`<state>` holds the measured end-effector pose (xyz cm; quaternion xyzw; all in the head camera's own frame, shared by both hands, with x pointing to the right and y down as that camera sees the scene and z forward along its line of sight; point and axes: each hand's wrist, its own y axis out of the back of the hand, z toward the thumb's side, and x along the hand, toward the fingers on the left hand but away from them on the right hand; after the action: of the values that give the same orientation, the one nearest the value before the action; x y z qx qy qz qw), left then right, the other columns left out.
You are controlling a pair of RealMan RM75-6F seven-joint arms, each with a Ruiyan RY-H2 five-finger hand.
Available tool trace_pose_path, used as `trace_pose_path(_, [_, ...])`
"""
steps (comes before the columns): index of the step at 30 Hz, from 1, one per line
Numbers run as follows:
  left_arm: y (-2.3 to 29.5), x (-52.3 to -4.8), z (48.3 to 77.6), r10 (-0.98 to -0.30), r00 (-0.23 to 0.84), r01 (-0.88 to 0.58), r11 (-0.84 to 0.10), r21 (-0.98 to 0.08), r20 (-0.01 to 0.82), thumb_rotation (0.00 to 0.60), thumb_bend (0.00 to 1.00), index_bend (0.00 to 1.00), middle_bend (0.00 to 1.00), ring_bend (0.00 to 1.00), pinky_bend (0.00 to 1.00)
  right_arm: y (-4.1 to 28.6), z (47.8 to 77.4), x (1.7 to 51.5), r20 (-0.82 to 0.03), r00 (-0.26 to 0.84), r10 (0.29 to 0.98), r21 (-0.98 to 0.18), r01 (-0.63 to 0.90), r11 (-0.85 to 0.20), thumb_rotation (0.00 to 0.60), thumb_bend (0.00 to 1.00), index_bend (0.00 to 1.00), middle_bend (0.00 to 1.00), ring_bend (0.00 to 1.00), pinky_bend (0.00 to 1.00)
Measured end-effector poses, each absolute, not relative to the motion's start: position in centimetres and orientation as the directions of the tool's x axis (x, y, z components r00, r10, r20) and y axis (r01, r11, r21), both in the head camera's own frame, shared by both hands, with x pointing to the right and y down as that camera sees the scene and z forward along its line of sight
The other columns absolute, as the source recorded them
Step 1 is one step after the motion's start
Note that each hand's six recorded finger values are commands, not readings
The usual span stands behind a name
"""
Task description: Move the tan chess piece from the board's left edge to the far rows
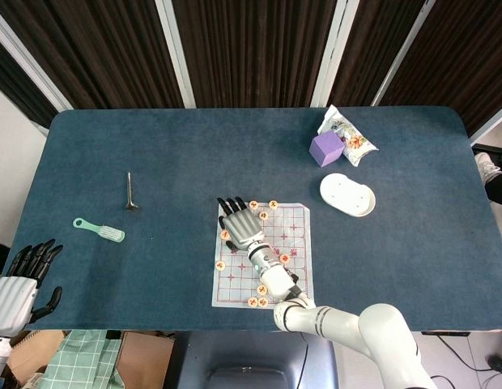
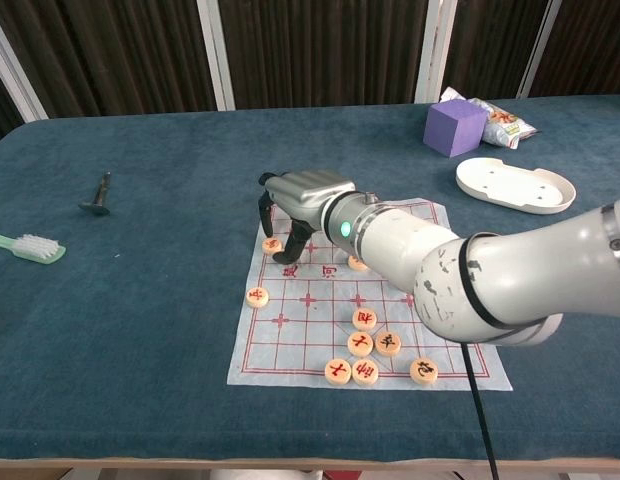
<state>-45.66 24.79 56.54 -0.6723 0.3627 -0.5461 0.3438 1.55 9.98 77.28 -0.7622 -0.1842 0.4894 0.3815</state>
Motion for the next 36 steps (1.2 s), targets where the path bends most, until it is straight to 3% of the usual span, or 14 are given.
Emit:
trace_pose_path(22, [24.7,-45.8,56.5,-0.863,0.139,-0.117,-0.501,-0.858,0.485,0.6,0.46,0.0,0.0,0.0,0.05,10.2,77.6,0.7,-0.607,0.447,0.657,-0.759,-0.082,-0.645,0.6,0.49,0.64,0.06,0.0,0.0])
trace_pose_path(36, [24.9,-45.7,56.5,-0.862,0.144,-0.113,-0.502,-0.857,0.486,0.6,0.46,0.0,0.0,0.0,0.05,8.3,76.4,2.4,-0.572,0.421,0.704,-0.788,-0.042,-0.614,0.6,0.5,0.66,0.08,0.0,0.0])
